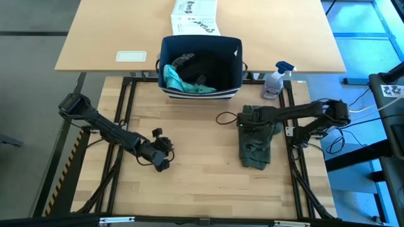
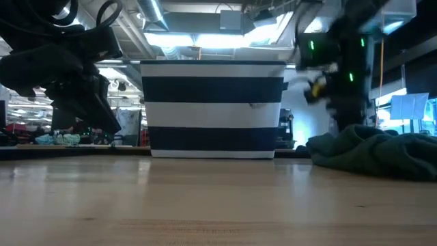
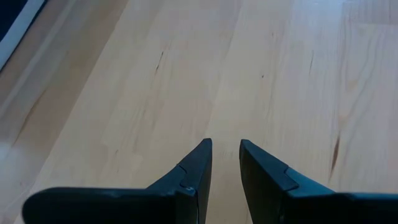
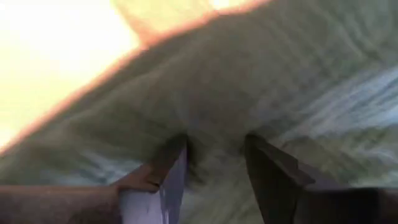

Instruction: Fold Laundry from Bin

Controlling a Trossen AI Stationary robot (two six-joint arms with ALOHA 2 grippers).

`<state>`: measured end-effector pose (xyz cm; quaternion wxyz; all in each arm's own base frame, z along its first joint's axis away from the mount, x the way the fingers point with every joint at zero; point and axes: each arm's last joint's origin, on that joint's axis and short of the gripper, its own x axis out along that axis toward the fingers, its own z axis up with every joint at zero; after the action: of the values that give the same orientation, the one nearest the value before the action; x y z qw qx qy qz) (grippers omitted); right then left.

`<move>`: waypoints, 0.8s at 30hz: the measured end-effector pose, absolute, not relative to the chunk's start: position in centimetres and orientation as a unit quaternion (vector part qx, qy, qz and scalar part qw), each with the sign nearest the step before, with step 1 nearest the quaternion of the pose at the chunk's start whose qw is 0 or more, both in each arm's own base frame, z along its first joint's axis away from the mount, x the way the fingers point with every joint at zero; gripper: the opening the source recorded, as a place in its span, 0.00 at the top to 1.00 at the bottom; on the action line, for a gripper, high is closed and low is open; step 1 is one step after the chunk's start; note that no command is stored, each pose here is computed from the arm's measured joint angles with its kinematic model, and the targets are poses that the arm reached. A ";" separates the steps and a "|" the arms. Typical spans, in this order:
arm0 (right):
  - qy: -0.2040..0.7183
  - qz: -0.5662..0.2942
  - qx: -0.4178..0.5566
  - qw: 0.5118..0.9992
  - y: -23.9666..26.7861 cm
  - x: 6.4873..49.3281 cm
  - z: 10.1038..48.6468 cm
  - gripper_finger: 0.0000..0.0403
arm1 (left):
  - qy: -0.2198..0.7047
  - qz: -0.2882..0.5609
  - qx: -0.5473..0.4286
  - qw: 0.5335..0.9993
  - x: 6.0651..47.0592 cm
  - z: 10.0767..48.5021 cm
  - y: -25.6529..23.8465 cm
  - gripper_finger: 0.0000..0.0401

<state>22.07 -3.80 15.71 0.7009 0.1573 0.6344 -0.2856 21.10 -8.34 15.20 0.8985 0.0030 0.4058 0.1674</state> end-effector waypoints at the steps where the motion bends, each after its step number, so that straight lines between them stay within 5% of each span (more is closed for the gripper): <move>1: 0.638 -0.300 0.154 0.692 -4.2 21.4 15.0 0.59 | 0.404 0.169 0.004 0.899 21.1 15.2 -8.3 0.81; 9: 0.647 -0.389 0.131 0.642 -7.2 19.3 15.7 0.59 | 0.394 0.169 0.023 0.903 21.5 15.4 -8.0 0.80; 16: 0.533 -0.310 0.127 0.777 -2.7 22.8 23.3 0.59 | 0.380 0.174 0.030 0.908 22.6 17.8 -7.2 0.71; 24: 0.319 -0.182 0.044 0.929 6.8 25.3 24.9 0.59 | 0.277 0.191 0.095 0.937 24.7 28.4 -6.5 0.60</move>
<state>25.27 6.78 24.94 0.9290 0.0440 0.3192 -0.1822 24.74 -6.51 28.39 0.9369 0.0947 0.2771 0.1911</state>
